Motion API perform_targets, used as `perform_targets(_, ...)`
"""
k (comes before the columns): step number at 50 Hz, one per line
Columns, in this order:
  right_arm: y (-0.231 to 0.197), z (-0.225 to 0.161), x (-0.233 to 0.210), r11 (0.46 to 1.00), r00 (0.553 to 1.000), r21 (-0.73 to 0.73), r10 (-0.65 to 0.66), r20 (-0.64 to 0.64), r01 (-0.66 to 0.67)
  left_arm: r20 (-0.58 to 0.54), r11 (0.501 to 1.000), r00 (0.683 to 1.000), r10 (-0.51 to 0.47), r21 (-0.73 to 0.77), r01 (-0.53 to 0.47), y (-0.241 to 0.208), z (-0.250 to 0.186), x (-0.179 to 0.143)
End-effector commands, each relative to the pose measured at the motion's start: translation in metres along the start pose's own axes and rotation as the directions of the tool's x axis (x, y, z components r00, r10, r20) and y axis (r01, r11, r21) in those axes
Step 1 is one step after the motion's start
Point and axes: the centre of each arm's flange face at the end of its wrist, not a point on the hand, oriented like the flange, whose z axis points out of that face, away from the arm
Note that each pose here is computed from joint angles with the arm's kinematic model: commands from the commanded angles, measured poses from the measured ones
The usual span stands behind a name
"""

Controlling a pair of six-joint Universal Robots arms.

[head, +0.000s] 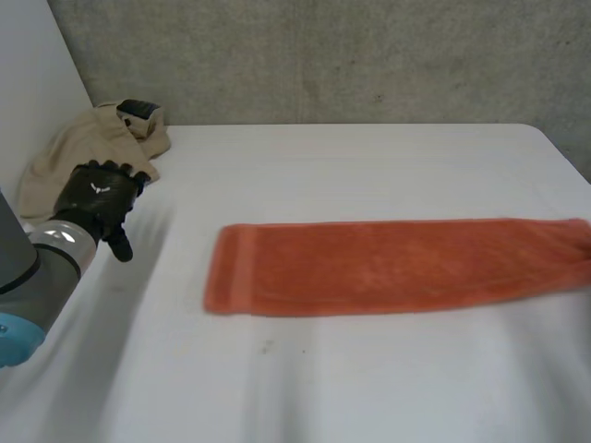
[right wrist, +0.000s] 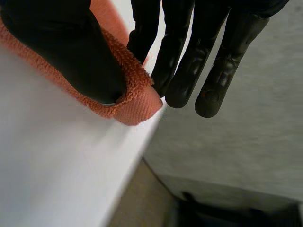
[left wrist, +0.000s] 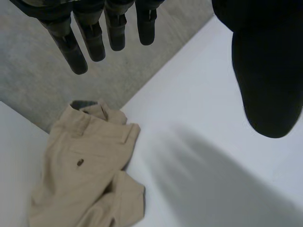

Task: Fold the laundry.

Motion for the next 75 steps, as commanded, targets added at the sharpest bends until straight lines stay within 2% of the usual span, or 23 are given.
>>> perform_targets(1, -0.076, -0.02, -0.004, 0.97, 0.995, 0.234, -0.041, -0.096, 0.063, -0.002, 0.999, 1.0, -0.026, 0.044, 0.026, -0.015, -0.006, 0.002)
perform_targets(3, -0.101, -0.034, -0.013, 0.942, 0.997, 0.331, -0.025, -0.073, 0.048, -0.005, 0.999, 1.0, -0.025, 0.049, 0.025, -0.016, -0.006, 0.003)
perform_targets(7, -0.164, -0.086, -0.056, 0.816, 0.997, 0.577, -0.054, 0.061, 0.009, -0.002, 0.998, 1.0, -0.024, 0.066, 0.024, -0.021, -0.006, 0.003)
perform_targets(8, -0.185, -0.109, -0.078, 0.753, 0.988, 0.658, -0.093, 0.126, -0.012, -0.001, 0.997, 1.0, -0.023, 0.071, 0.023, -0.022, -0.006, 0.003)
perform_targets(10, -0.202, -0.134, -0.1, 0.689, 0.973, 0.724, -0.14, 0.183, -0.037, 0.0, 0.997, 1.0, -0.022, 0.08, 0.022, -0.025, -0.007, 0.003)
perform_targets(11, -0.215, -0.157, -0.12, 0.622, 0.956, 0.781, -0.192, 0.22, -0.055, 0.001, 0.996, 1.0, -0.022, 0.084, 0.022, -0.026, -0.007, 0.003)
perform_targets(14, -0.23, -0.189, -0.152, 0.529, 0.926, 0.844, -0.269, 0.263, -0.086, -0.003, 0.996, 1.0, -0.02, 0.093, 0.02, -0.028, -0.008, 0.004)
perform_targets(15, -0.234, -0.206, -0.177, 0.481, 0.901, 0.87, -0.321, 0.292, -0.11, -0.007, 0.995, 1.0, -0.02, 0.093, 0.02, -0.028, -0.008, 0.006)
perform_targets(19, -0.238, -0.234, -0.235, 0.423, 0.84, 0.892, -0.416, 0.349, -0.161, -0.027, 0.995, 1.0, -0.016, 0.1, 0.018, -0.031, -0.011, 0.013)
perform_targets(22, -0.232, -0.24, -0.264, 0.433, 0.802, 0.883, -0.455, 0.387, -0.18, -0.047, 0.995, 0.999, -0.011, 0.1, 0.015, -0.031, -0.011, 0.02)
perform_targets(24, -0.224, -0.24, -0.28, 0.464, 0.772, 0.867, -0.479, 0.419, -0.182, -0.06, 0.994, 0.998, -0.007, 0.104, 0.013, -0.032, -0.013, 0.025)
perform_targets(29, -0.218, -0.239, -0.276, 0.559, 0.754, 0.805, -0.437, 0.491, -0.199, -0.102, 0.994, 0.995, 0.007, 0.112, 0.005, -0.033, -0.014, 0.04)
perform_targets(33, -0.216, -0.218, -0.249, 0.696, 0.77, 0.658, -0.241, 0.591, -0.287, -0.128, 0.99, 0.992, 0.014, 0.141, 0.004, -0.043, -0.014, 0.053)
perform_targets(34, -0.209, -0.2, -0.231, 0.753, 0.776, 0.569, -0.127, 0.617, -0.33, -0.134, 0.989, 0.991, 0.015, 0.149, 0.005, -0.045, -0.014, 0.056)
perform_targets(38, -0.181, -0.175, -0.194, 0.836, 0.761, 0.372, 0.082, 0.643, -0.404, -0.184, 0.981, 0.982, 0.03, 0.196, 0.007, -0.058, -0.019, 0.076)
perform_targets(46, -0.124, -0.143, -0.172, 0.891, 0.802, 0.239, 0.195, 0.564, -0.385, -0.275, 0.981, 0.96, 0.059, 0.193, -0.005, -0.056, -0.021, 0.121)
perform_targets(54, -0.104, -0.128, -0.165, 0.929, 0.859, 0.246, 0.122, 0.497, -0.275, -0.271, 0.986, 0.961, 0.058, 0.166, -0.013, -0.049, -0.021, 0.127)
perform_targets(61, -0.127, -0.123, -0.147, 0.928, 0.946, 0.358, -0.018, 0.323, -0.105, -0.249, 0.985, 0.967, 0.056, 0.173, -0.012, -0.055, -0.026, 0.12)
perform_targets(64, -0.152, -0.143, -0.155, 0.888, 0.949, 0.455, -0.092, 0.302, -0.059, -0.198, 0.983, 0.979, 0.044, 0.186, -0.006, -0.065, -0.029, 0.106)
perform_targets(69, -0.206, -0.213, -0.199, 0.724, 0.921, 0.69, -0.256, 0.295, -0.02, -0.12, 0.983, 0.993, 0.024, 0.185, -0.001, -0.072, -0.028, 0.087)
perform_targets(72, -0.213, -0.232, -0.22, 0.654, 0.901, 0.756, -0.313, 0.301, -0.025, -0.063, 0.984, 0.998, 0.003, 0.177, 0.009, -0.075, -0.027, 0.076)
perform_targets(73, -0.215, -0.245, -0.234, 0.601, 0.881, 0.798, -0.351, 0.317, -0.047, -0.049, 0.985, 0.999, -0.005, 0.172, 0.014, -0.075, -0.026, 0.073)
perform_targets(75, -0.214, -0.255, -0.247, 0.553, 0.852, 0.83, -0.395, 0.342, -0.077, -0.017, 0.987, 0.999, -0.03, 0.157, 0.032, -0.073, -0.024, 0.067)
